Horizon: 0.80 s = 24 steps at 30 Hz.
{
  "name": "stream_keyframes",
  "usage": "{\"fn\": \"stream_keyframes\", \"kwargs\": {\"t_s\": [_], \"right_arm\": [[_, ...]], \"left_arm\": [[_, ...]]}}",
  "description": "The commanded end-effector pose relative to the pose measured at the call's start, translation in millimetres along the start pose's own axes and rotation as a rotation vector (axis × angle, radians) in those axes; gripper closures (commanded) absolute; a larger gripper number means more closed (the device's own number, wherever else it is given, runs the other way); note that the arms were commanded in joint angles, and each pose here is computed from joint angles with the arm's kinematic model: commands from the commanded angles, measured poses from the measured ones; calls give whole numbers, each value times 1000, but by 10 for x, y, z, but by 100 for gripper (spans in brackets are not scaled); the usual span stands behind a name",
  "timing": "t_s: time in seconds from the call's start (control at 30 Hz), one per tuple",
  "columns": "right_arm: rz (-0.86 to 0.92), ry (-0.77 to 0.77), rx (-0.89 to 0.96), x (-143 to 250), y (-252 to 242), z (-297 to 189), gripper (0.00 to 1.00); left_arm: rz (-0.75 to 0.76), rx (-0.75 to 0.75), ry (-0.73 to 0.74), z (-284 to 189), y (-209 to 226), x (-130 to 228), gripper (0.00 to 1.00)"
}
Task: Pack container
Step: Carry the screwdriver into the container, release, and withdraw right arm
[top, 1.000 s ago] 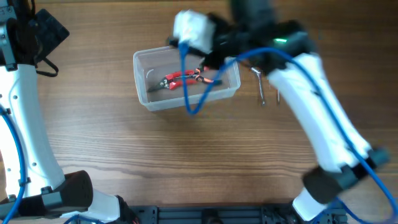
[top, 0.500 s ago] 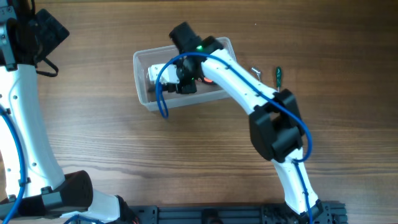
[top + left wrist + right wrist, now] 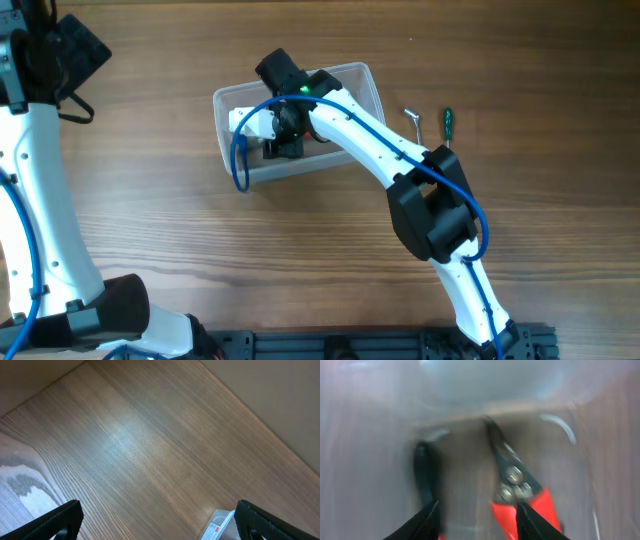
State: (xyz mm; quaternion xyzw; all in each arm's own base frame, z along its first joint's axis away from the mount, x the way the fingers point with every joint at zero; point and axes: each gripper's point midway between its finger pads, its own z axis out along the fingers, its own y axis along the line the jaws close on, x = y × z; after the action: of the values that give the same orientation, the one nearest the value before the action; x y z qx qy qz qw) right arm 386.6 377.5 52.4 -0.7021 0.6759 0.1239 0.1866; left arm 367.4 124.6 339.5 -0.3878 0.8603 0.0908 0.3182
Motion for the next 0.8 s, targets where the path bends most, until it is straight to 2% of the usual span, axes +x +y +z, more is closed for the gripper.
{"fn": "stream_keyframes", "kwargs": {"t_s": [0.0,0.07,0.13,0.23,0.33,0.4,0.5,0.6,0.77], "right_arm": [[179,13,279,-105,-495,-738,50],[240,-15,406,-161,-680,-1189,48],[331,-43,553,-153,-862,-1720,37],[475,-108,748,-36,-1027,-2564,28],[659,-187,843,257,-1083,-3189,22],[846,-213,879,633,-1099,-3477,18],[1107,-168,889,1289,-1079,-3605,15],[1353,-97,777,1967,-985,-3417,15],[1565,-17,547,2611,-859,-2880,25]], "left_arm": [[15,-7,-8,0,13,-31,0],[15,-7,-8,0,14,-30,0],[15,-7,-8,1,13,-30,0],[15,-7,-8,0,13,-31,0],[15,-7,-8,0,13,-31,0],[15,-7,-8,0,14,-30,0],[15,-7,-8,0,14,-30,1],[15,-7,-8,0,14,-30,0],[15,-7,-8,0,13,-31,0]]}}
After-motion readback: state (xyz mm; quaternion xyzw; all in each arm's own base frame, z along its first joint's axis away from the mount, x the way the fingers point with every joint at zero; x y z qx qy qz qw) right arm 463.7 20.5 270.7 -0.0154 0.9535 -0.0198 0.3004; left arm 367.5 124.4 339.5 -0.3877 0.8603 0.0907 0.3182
